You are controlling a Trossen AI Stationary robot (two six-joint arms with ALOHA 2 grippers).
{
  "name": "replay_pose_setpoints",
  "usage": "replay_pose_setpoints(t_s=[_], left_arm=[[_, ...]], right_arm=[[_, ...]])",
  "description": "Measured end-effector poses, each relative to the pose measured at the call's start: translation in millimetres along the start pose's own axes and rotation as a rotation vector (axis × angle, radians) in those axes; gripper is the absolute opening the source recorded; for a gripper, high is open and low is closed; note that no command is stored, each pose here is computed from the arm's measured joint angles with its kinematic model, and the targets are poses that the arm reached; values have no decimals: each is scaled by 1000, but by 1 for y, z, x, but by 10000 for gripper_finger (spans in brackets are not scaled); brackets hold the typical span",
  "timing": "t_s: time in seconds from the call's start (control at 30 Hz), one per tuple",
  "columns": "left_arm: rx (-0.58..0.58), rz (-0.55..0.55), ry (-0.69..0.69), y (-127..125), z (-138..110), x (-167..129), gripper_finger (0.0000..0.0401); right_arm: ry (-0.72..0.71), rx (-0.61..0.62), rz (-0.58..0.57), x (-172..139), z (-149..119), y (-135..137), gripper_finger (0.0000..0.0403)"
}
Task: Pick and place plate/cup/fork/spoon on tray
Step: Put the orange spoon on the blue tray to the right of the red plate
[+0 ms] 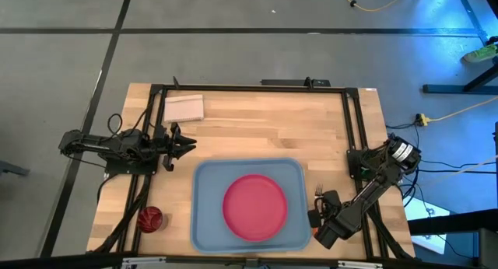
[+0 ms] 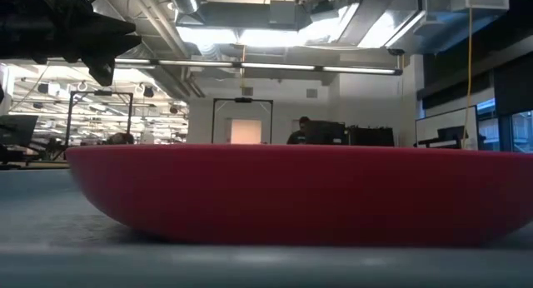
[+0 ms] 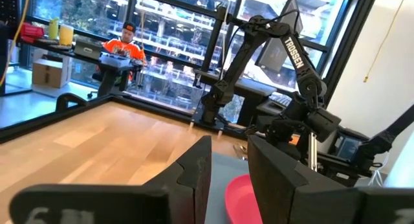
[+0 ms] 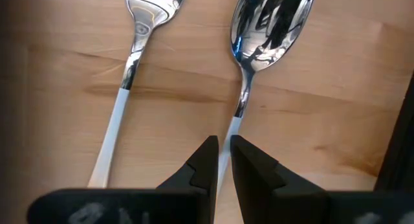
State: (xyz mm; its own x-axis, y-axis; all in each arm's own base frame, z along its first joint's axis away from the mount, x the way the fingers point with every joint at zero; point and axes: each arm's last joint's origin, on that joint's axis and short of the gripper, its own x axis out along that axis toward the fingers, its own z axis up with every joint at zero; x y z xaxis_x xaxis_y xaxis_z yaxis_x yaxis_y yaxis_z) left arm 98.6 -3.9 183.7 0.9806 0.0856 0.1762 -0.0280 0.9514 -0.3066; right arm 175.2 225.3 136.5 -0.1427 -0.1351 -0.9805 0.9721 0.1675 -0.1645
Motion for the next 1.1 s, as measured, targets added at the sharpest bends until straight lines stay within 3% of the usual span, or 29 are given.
replay_pose_setpoints(t_s=[0.77,1.1], left_arm=[[0,0,0,0,0,0,94],[1,2,7,0,-1,0,94]], right_arm=[[34,28,18,0,6,10,49],[122,31,32,1,-1,13,49]])
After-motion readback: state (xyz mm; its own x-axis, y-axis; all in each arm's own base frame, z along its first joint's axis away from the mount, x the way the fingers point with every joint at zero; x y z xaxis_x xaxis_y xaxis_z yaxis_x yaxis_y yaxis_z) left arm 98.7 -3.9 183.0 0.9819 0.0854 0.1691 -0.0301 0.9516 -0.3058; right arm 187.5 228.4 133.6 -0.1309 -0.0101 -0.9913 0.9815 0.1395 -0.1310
